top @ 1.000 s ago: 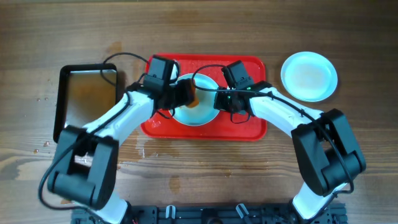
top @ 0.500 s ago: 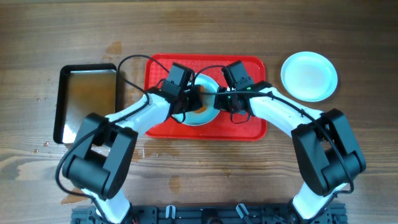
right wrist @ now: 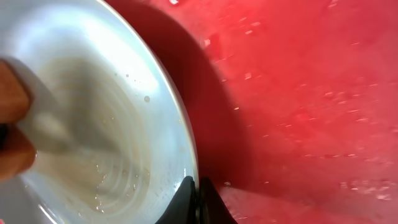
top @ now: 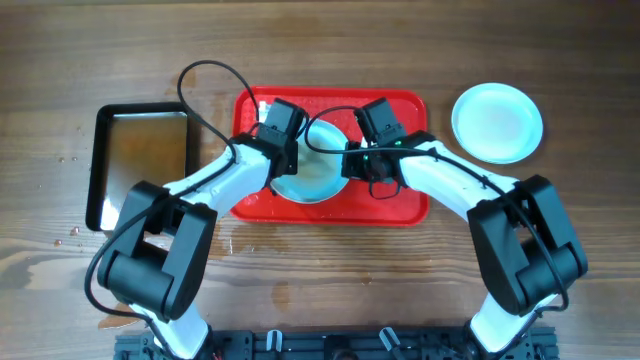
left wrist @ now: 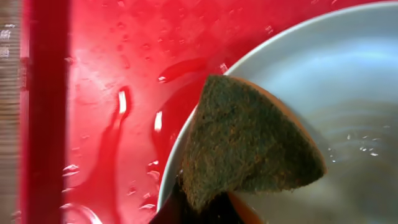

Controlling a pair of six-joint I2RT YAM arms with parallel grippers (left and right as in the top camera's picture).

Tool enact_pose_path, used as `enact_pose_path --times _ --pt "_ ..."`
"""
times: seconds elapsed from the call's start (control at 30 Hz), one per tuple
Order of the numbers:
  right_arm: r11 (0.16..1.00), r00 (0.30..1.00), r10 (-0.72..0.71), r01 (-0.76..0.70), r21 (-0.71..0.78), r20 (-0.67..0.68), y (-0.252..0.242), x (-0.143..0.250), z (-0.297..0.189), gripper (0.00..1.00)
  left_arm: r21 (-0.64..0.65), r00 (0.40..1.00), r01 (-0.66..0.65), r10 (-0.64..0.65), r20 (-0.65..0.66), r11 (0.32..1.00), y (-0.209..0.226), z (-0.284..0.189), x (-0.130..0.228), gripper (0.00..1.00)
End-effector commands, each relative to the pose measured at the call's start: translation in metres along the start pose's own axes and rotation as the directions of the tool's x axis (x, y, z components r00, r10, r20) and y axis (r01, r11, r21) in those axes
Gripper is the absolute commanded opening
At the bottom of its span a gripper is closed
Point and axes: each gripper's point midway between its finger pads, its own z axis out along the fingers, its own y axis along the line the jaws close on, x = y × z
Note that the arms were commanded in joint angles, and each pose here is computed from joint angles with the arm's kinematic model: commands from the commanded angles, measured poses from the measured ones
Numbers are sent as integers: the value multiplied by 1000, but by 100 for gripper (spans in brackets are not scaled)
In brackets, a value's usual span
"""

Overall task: Clean dirty plates on tray and stack at the side
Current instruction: 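Scrub the last plate with the sponge in left gripper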

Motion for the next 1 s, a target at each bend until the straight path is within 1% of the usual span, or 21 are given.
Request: enact_pose_path --times 0.0,0.07,0.1,0.17,0.2,0.27,0.37,0.5,0.53,0.6,0.63,0.73,0.77,0.83,0.93,0.97 --pt "998 1000 -9 10 55 -14 -15 3 6 4 -136 994 -2 17 108 991 34 -29 -29 4" --pt "998 1000 -10 10 55 -14 -15 3 6 4 -13 993 -5 6 116 1000 12 -40 -32 4" --pt "999 1000 -15 16 51 -15 -15 3 6 4 144 995 1 -16 98 990 -15 -48 -30 4" --pt "997 997 -72 72 1 -25 -6 4 6 4 309 994 84 -103 45 947 -44 -54 -28 4" --pt "995 995 -96 95 -23 -29 -1 4 6 4 354 987 149 -162 7 923 -53 -52 -26 4" --pt "995 995 -95 94 -24 -29 -1 4 6 4 380 973 229 -224 -60 896 -62 -41 -19 4" --pt "995 995 -95 94 -24 -29 -1 4 6 4 436 969 244 -198 -148 866 -81 -23 -2 4" --pt "995 995 -95 95 -23 -29 -1 4 6 4 397 961 255 -185 -206 882 -80 0 16 4" --pt "995 995 -95 95 -23 -29 -1 4 6 4 369 960 255 -188 -207 894 -76 6 19 4" --pt "995 995 -95 94 -21 -33 -2 5 6 4 264 963 245 -204 -174 933 -56 14 20 4" --pt "995 995 -95 94 -20 -34 -2 6 6 4 184 966 236 -210 -148 954 -41 18 21 4" --pt "995 995 -94 93 -19 -35 -2 6 6 4 25 976 199 -196 -94 980 -11 22 21 4" --pt "995 995 -94 93 -19 -35 -2 6 6 4 -27 978 192 -194 -76 981 -1 20 20 4" --pt "995 995 -94 94 -19 -35 -2 6 6 4 -197 984 171 -176 -3 965 33 7 11 4" --pt "995 995 -94 93 -19 -35 -2 6 6 4 -333 985 171 -151 85 927 62 -19 -7 4" --pt "995 995 -94 93 -19 -35 -2 6 6 4 -342 984 176 -150 100 923 65 -25 -10 4"
